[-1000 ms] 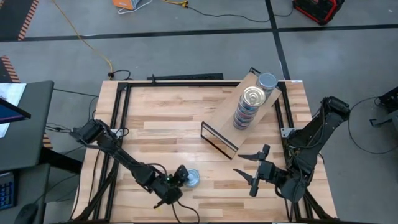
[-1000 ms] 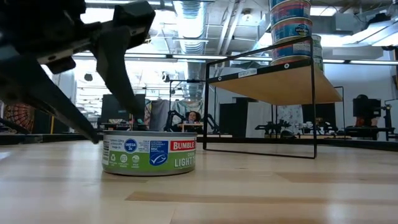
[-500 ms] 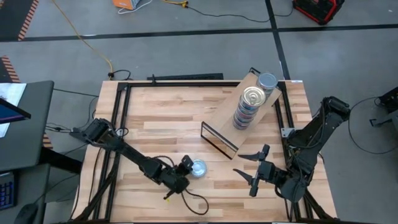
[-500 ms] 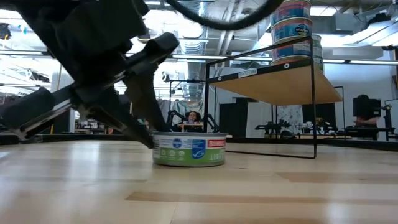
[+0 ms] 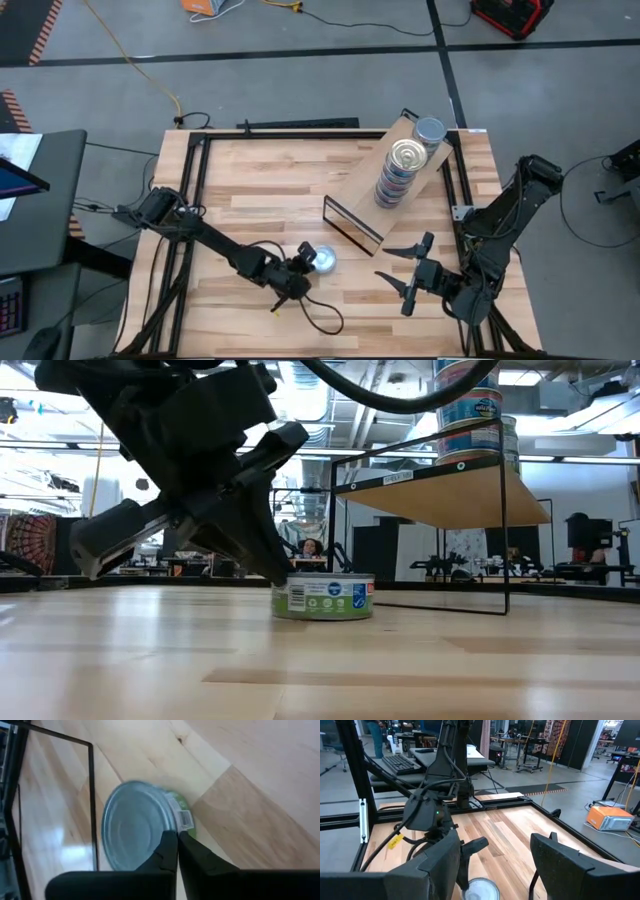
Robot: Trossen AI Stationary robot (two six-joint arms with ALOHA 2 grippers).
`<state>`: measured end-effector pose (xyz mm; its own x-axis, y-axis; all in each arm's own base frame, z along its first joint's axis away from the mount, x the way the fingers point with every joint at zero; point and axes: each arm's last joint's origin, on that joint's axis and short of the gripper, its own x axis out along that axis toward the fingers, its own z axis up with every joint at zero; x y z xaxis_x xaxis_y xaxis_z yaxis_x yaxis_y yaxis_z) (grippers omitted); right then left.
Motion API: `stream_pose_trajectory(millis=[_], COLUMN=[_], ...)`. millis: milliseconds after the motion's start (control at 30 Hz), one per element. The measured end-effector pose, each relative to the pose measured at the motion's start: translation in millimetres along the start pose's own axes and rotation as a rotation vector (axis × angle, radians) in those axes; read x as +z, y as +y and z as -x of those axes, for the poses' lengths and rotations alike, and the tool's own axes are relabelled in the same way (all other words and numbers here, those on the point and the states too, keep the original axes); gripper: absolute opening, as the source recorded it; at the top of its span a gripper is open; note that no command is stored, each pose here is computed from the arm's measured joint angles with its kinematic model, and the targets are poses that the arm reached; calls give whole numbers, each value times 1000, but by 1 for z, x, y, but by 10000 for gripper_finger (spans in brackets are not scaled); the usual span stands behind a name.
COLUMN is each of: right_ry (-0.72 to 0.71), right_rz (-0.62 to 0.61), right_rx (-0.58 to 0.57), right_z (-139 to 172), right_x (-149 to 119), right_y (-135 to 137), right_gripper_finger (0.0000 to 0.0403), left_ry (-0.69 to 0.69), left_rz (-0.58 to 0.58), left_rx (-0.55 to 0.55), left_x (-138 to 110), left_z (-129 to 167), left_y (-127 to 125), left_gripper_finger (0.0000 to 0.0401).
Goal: Stack canned seafood by type on shelf
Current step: Stack the green tuna can on the shelf
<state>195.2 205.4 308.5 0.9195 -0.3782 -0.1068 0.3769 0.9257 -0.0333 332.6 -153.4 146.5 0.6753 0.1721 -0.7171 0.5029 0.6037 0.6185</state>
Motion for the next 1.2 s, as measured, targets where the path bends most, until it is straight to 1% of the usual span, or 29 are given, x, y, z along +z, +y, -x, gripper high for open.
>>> stream_pose_trajectory(millis=[133, 300, 367, 500, 567, 700, 800, 900, 1100, 1200], right_ry=[1, 1, 1, 0, 0, 0, -1, -1, -1, 0], right_rz=[2, 2, 2, 0, -1, -2, -5, -10, -11, -9], right_rx=[0, 0, 0, -1, -2, -1, -1, -1, 1, 1], right_z=[0, 0, 0, 0, 0, 0, 0, 0, 0, 0], right_x=[0, 0, 0, 0, 0, 0, 0, 0, 0, 0], right_y=[0, 0, 0, 0, 0, 0, 0, 0, 0, 0], right_gripper_finger=[271, 271, 271, 271, 271, 271, 271, 271, 271, 271], left_ry=[11, 43, 52, 71, 62, -4, -16, -6, -20, -2], left_rz=[23, 23, 31, 49, 62, 156, 189, 183, 154, 140], left_rx=[-36, -125, -129, -84, -85, -55, -34, 13, 20, 46], left_x=[0, -3, -2, 0, 3, 16, 18, 19, 24, 24], left_z=[3, 6, 8, 12, 17, 31, 32, 31, 33, 34], left_y=[-6, -19, -22, -27, -27, -15, -5, 3, 10, 11], left_gripper_finger=[1, 0, 0, 0, 0, 0, 0, 0, 0, 0])
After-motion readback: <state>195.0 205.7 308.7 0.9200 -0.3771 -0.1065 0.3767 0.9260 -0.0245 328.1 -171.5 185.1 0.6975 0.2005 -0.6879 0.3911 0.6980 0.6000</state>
